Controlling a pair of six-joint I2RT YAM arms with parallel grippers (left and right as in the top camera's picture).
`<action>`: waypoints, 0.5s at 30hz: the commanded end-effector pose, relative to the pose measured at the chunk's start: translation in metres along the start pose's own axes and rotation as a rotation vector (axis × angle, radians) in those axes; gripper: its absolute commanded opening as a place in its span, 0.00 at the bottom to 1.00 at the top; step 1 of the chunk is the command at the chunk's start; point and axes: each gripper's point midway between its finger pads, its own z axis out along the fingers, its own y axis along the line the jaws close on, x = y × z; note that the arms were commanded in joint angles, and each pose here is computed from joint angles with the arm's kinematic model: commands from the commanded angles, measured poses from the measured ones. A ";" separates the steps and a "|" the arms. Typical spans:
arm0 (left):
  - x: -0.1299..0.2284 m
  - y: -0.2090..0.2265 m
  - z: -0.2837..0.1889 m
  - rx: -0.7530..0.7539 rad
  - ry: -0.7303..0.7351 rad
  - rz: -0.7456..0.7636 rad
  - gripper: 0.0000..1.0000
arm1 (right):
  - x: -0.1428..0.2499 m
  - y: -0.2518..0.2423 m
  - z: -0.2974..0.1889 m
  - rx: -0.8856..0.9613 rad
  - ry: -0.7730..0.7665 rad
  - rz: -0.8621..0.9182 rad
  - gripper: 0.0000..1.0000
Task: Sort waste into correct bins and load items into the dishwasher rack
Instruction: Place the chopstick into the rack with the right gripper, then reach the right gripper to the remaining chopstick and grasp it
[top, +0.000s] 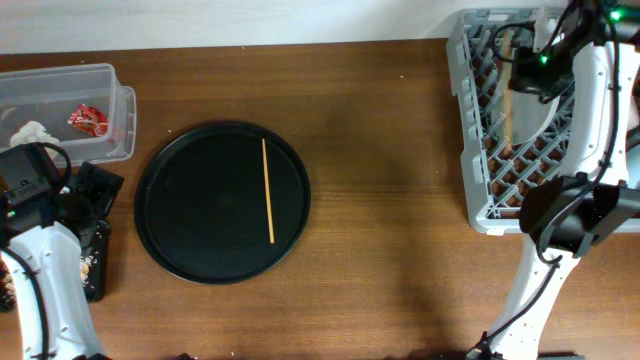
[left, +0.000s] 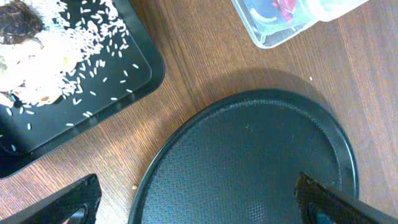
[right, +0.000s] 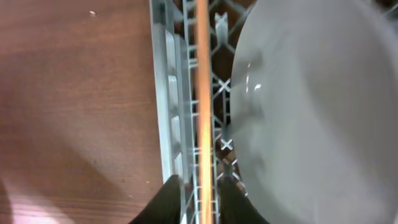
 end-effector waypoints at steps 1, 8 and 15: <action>-0.003 -0.001 -0.006 0.012 -0.018 -0.012 0.99 | 0.007 0.004 0.010 -0.017 0.035 0.049 0.34; -0.003 -0.001 -0.006 0.012 -0.018 -0.012 0.99 | 0.004 0.098 -0.025 -0.330 0.016 0.038 0.35; -0.003 -0.001 -0.006 0.012 -0.017 -0.012 0.99 | 0.053 0.251 0.001 0.002 0.053 -0.089 0.48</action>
